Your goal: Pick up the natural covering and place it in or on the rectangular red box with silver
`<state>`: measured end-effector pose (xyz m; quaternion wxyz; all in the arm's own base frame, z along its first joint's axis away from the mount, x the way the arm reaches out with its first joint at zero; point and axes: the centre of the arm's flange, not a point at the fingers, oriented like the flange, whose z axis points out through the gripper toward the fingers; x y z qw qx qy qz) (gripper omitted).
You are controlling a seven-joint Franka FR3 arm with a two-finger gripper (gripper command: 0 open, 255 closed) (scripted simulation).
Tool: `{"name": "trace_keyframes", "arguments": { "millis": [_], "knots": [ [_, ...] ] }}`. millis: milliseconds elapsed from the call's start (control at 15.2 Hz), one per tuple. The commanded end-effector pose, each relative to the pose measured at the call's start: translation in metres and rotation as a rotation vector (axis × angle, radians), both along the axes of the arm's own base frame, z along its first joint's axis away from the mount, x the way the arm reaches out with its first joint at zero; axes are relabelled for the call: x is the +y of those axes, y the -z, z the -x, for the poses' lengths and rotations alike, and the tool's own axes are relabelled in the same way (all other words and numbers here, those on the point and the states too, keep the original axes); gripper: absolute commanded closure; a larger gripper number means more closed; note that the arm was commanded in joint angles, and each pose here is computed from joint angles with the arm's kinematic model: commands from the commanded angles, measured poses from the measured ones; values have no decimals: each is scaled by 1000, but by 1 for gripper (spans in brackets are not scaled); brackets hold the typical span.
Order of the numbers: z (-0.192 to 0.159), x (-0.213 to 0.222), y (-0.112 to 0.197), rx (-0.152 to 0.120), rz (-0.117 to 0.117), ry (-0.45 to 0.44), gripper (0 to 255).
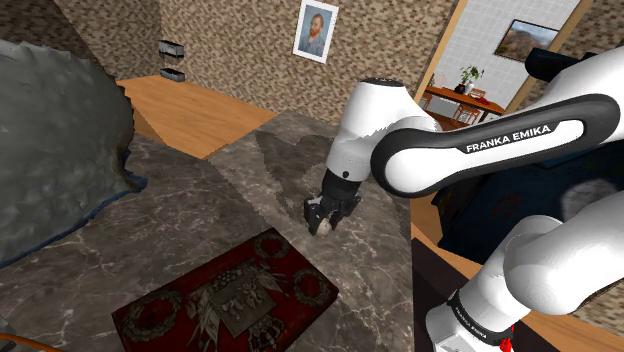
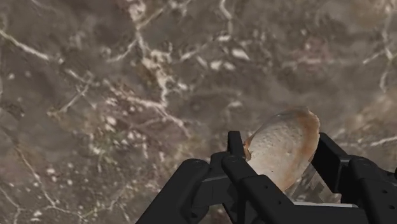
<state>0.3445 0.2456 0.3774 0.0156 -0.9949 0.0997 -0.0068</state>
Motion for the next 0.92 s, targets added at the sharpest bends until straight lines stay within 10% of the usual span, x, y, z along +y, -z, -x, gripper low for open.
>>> {"name": "trace_keyframes", "arguments": {
  "millis": [0, 858],
  "knots": [
    [1, 1, 3, 4, 0, -3, 255],
    [1, 1, -66, 4, 0, -3, 255]
  ]
}}
